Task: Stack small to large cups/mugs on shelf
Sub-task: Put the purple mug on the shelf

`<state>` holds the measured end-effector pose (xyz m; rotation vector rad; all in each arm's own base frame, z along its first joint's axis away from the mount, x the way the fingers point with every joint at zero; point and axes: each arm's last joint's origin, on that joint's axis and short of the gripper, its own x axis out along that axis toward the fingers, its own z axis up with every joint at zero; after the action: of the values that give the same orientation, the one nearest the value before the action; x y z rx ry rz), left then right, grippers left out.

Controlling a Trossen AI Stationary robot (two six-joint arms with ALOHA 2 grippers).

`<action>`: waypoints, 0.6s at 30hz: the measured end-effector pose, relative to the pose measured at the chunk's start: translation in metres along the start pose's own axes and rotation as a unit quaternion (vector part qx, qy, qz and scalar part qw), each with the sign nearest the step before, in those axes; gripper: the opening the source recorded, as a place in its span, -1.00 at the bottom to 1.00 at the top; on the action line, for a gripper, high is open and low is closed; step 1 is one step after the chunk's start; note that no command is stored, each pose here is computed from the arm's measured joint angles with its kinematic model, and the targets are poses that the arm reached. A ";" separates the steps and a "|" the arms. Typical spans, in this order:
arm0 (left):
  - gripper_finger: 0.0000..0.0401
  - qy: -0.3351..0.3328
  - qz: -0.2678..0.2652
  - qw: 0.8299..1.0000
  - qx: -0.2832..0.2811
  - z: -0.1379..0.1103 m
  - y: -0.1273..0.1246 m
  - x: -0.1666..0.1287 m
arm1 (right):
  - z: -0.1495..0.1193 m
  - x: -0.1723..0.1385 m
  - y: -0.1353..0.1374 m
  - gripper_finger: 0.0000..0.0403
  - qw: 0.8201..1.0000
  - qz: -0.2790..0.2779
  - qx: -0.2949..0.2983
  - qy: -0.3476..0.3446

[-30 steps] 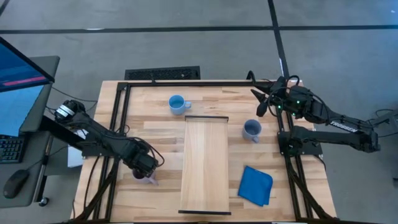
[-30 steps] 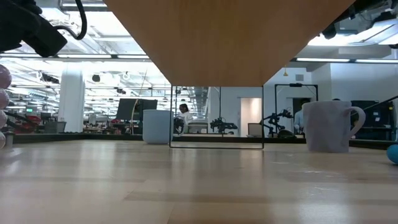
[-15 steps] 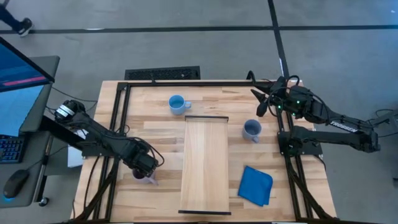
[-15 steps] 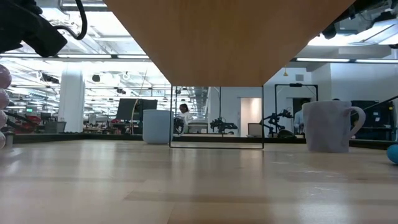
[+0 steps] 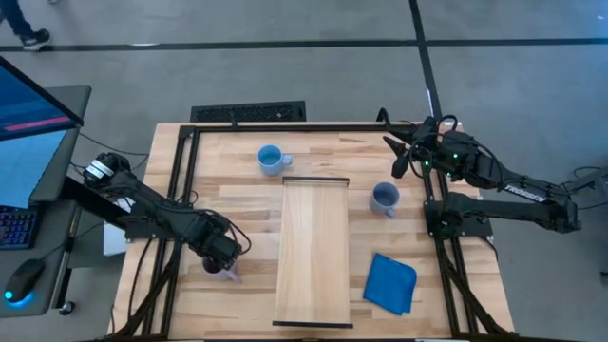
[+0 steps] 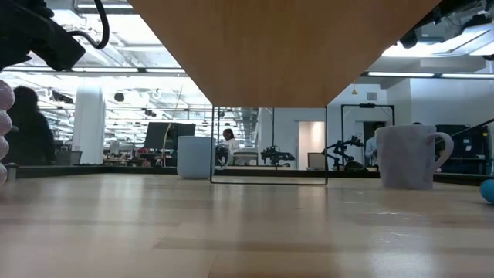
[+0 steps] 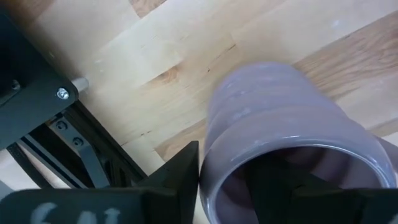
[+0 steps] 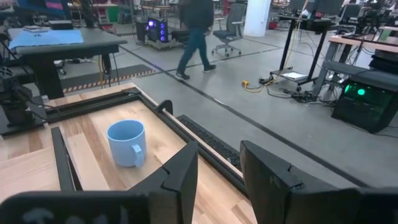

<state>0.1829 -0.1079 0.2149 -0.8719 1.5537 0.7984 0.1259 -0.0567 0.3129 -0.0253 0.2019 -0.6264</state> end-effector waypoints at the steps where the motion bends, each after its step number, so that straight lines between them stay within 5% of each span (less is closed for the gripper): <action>1: -0.50 0.000 0.000 1.000 0.000 0.000 0.000 0.000 | 0.000 0.000 0.000 -0.29 1.000 0.000 0.000 0.000; 10: -0.81 0.000 -0.003 1.000 0.011 0.000 0.000 0.000 | 0.000 0.000 0.000 -0.29 1.000 0.000 0.000 0.000; 18: -0.85 -0.001 -0.003 1.000 0.029 0.000 0.000 0.000 | 0.000 0.000 0.000 -0.29 1.000 0.000 0.000 0.000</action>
<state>0.1831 -0.1081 0.2153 -0.8331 1.5643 0.7451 0.1259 -0.0568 0.3129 -0.0256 0.2020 -0.6266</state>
